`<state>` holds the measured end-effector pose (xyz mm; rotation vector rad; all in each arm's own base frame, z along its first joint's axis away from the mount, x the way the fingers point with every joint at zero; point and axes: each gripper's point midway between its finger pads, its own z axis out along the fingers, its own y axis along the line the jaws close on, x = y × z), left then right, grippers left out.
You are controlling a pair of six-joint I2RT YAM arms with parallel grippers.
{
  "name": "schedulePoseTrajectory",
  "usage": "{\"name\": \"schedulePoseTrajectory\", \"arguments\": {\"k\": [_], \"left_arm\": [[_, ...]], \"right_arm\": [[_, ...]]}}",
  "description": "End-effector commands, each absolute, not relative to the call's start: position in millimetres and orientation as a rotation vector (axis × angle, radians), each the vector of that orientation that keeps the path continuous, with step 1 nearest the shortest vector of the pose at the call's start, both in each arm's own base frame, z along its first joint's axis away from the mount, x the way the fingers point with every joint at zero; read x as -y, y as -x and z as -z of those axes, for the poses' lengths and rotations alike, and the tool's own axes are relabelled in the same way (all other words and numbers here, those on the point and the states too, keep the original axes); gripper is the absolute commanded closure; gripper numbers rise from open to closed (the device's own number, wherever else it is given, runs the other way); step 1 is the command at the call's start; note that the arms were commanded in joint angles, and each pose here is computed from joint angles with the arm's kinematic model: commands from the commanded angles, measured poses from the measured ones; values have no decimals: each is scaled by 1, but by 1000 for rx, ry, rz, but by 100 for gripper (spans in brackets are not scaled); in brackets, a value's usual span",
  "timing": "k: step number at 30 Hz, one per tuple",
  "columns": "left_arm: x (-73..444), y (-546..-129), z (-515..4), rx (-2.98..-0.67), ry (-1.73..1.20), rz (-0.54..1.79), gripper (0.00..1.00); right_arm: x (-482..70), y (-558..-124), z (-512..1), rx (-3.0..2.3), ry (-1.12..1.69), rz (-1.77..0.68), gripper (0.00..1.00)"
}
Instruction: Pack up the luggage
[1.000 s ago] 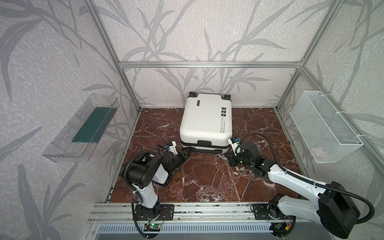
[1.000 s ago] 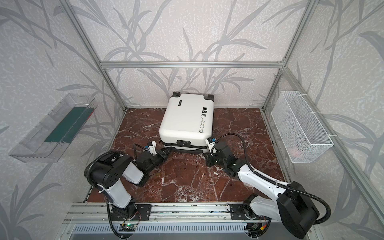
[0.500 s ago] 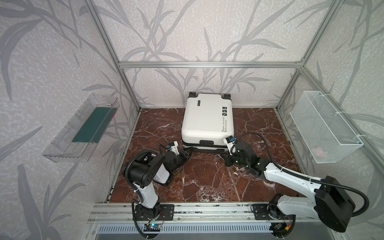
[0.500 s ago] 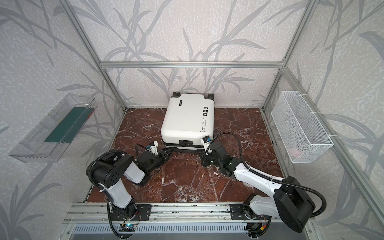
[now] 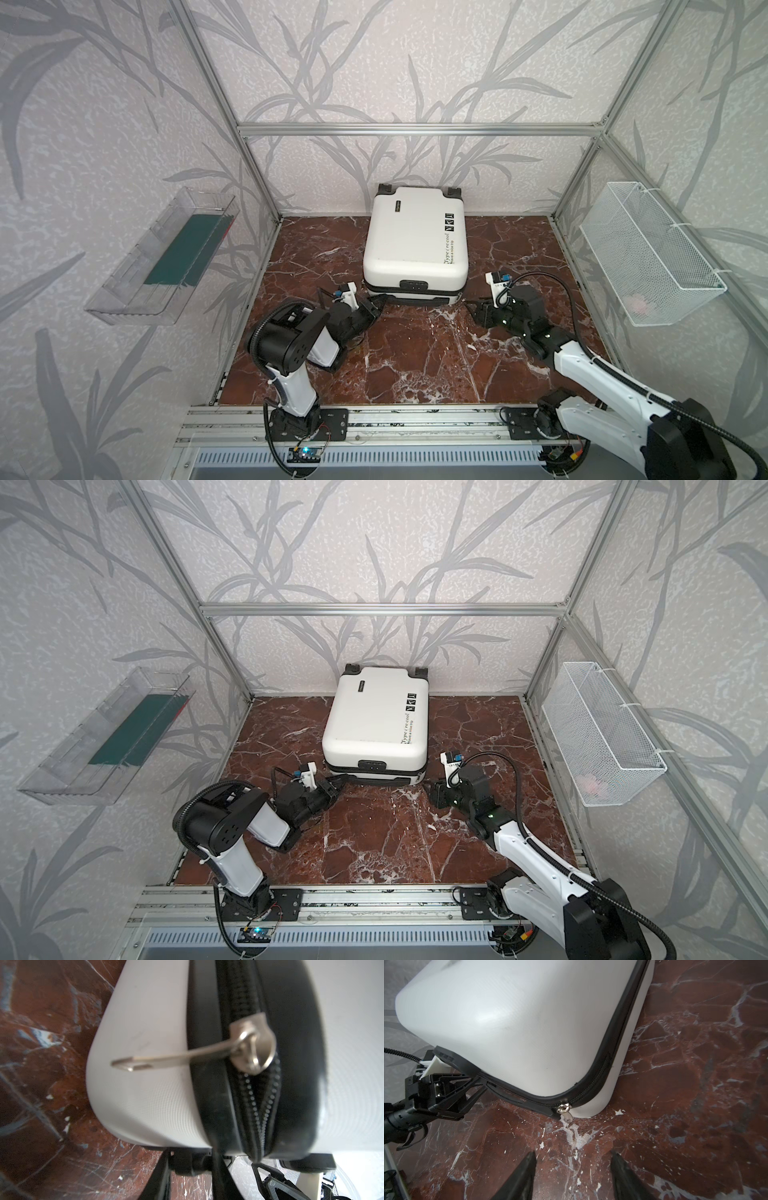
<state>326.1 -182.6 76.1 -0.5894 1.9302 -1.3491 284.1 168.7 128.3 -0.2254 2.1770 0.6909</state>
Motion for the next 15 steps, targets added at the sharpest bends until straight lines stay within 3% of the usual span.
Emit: {"name": "schedulePoseTrajectory", "arguments": {"k": [1, 15], "left_arm": [[192, -330, -83, -1916, 482, 1343, 85], [193, -332, -82, -1918, 488, 1340, 85]], "right_arm": [[-187, -289, -133, -2150, 281, -789, 42], [-208, -322, -119, -2140, 211, -747, 51]]}}
